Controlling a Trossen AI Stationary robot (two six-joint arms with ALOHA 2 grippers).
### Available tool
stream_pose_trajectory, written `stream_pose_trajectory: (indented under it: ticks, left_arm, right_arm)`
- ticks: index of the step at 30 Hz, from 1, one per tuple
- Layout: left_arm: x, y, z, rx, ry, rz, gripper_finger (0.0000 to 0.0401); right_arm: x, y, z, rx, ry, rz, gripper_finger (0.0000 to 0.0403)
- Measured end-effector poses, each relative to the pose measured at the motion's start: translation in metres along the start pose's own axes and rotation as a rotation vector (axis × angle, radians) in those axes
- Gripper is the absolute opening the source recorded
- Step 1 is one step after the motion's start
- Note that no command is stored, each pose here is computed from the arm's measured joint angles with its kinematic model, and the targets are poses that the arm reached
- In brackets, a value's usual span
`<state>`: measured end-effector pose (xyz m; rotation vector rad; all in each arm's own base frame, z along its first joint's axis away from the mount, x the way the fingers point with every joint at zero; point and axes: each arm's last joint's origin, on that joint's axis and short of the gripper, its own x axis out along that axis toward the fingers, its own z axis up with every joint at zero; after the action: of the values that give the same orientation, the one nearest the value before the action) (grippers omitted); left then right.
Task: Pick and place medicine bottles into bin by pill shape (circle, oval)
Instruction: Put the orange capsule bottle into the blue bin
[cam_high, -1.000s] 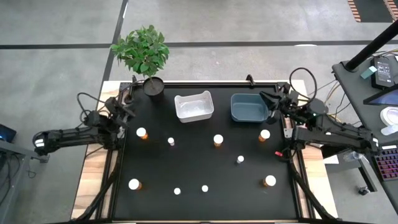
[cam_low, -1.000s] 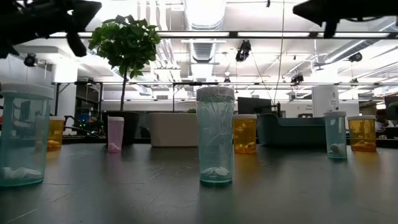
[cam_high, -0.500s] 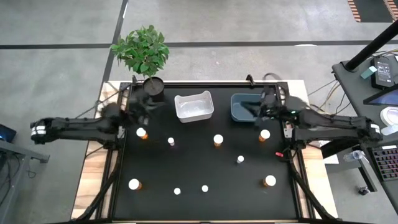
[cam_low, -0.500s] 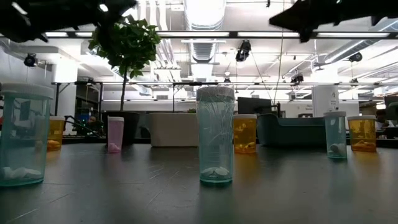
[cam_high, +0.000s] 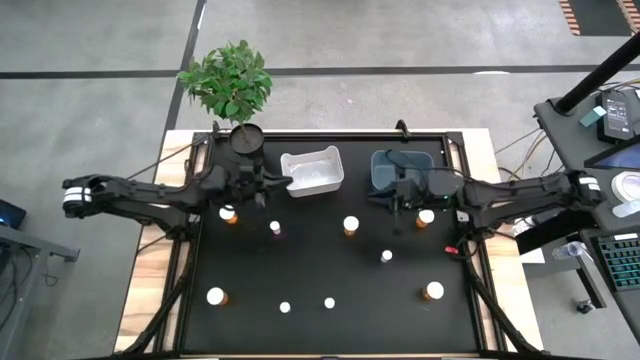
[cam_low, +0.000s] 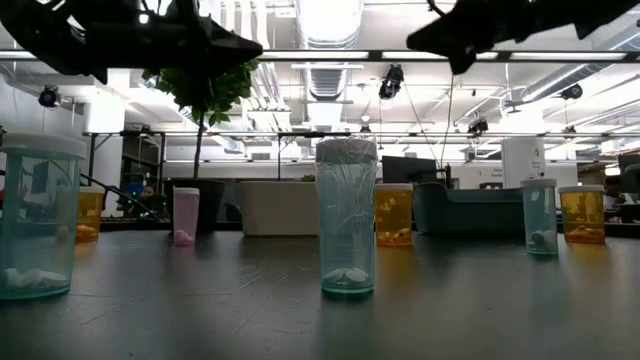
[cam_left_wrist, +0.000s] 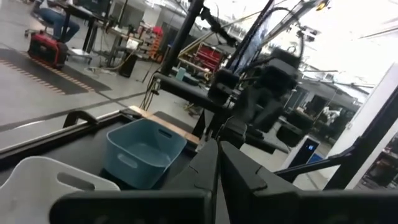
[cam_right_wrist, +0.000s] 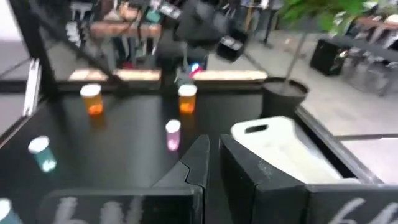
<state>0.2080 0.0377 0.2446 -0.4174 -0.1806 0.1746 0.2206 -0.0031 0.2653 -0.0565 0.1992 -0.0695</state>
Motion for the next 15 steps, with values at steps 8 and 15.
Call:
stream_pose_trajectory:
  ticks: [8, 15]
  left_arm:
    - [0.005, 0.004, -0.010, 0.044, 0.046, 0.020, 0.0000]
    - [0.013, 0.011, -0.026, 0.051, 0.118, 0.051, 0.0000]
  right_arm:
    - [0.030, 0.016, 0.006, -0.061, 0.195, 0.067, 0.0028]
    - [0.055, 0.026, -0.003, -0.093, 0.331, 0.094, 0.0028]
